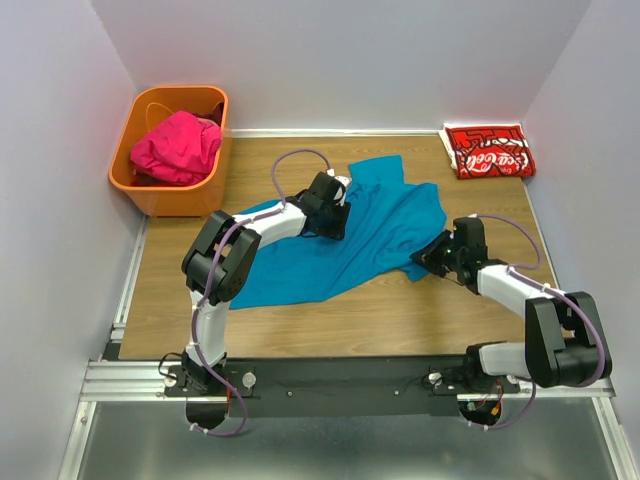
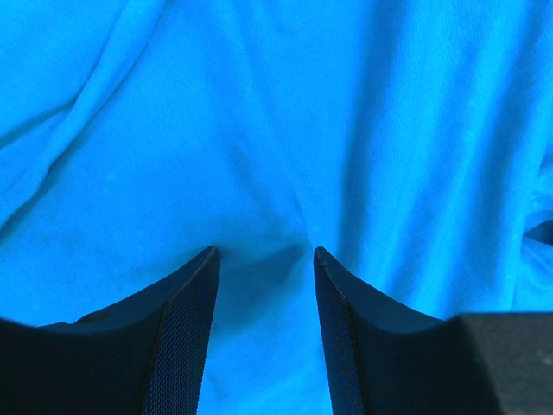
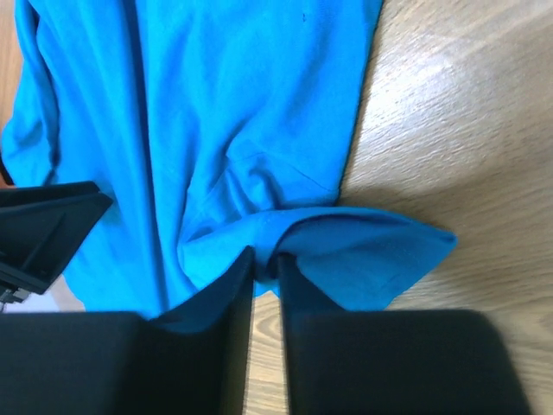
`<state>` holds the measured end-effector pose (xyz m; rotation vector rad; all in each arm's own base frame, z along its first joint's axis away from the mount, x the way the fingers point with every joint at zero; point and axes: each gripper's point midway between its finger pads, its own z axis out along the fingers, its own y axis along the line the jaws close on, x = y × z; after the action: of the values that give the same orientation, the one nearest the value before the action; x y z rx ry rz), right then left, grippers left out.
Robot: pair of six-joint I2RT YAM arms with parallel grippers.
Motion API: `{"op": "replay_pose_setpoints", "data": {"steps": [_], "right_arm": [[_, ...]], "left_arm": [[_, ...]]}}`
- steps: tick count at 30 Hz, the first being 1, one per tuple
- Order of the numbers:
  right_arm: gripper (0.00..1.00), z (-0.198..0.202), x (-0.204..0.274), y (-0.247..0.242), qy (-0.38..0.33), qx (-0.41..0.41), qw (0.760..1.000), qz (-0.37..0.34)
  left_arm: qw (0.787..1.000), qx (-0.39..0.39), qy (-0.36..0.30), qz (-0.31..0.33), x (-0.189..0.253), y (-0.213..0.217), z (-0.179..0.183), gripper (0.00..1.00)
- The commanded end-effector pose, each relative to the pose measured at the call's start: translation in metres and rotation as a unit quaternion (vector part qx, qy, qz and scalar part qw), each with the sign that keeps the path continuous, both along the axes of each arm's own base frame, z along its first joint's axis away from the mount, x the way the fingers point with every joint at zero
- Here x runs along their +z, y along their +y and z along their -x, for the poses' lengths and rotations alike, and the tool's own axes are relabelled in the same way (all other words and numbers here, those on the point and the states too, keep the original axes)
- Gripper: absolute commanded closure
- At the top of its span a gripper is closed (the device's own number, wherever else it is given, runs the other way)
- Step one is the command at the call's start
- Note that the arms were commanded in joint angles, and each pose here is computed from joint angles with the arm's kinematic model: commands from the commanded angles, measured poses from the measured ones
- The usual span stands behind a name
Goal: Fold and stack the t-shirts
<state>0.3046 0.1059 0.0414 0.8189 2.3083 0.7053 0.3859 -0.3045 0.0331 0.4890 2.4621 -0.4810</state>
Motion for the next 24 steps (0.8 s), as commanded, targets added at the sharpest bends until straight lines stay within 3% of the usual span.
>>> {"op": "replay_pose_setpoints", "data": {"steps": [1,3,5,7,14,20,23,24], "right_arm": [[0.85,-0.001,-0.009,-0.006,-0.001,-0.007,1.0,0.02],[0.96,-0.003,-0.006,-0.004,-0.003,-0.001,1.0,0.017],[1.0,-0.001,0.001,0.005,-0.009,0.021,1.0,0.002],[1.0,-0.002,0.016,0.013,-0.025,0.046,0.999,-0.011],[1.0,0.056,0.032,0.042,0.064,0.174,0.98,-0.068],[0.99,0.151,0.013,0.059,0.194,0.301,0.921,-0.152],[0.99,0.181,0.009,0.06,0.227,0.351,0.897,-0.144],[0.9,0.183,0.011,0.062,0.223,0.364,0.893,-0.143]], "left_arm": [[1.0,-0.003,-0.004,-0.007,-0.004,0.001,-0.003,0.44],[1.0,-0.002,-0.003,-0.008,-0.005,0.001,-0.003,0.44],[1.0,-0.002,-0.002,-0.009,-0.006,0.001,-0.002,0.44],[1.0,-0.001,-0.004,-0.011,-0.006,0.003,-0.003,0.44],[1.0,0.001,-0.008,-0.017,-0.005,0.004,-0.006,0.44],[1.0,0.004,-0.005,-0.023,-0.009,0.005,-0.006,0.44],[1.0,0.005,0.0,-0.029,-0.015,0.007,-0.006,0.44],[0.999,0.005,0.002,-0.032,-0.017,0.007,-0.006,0.44]]}}
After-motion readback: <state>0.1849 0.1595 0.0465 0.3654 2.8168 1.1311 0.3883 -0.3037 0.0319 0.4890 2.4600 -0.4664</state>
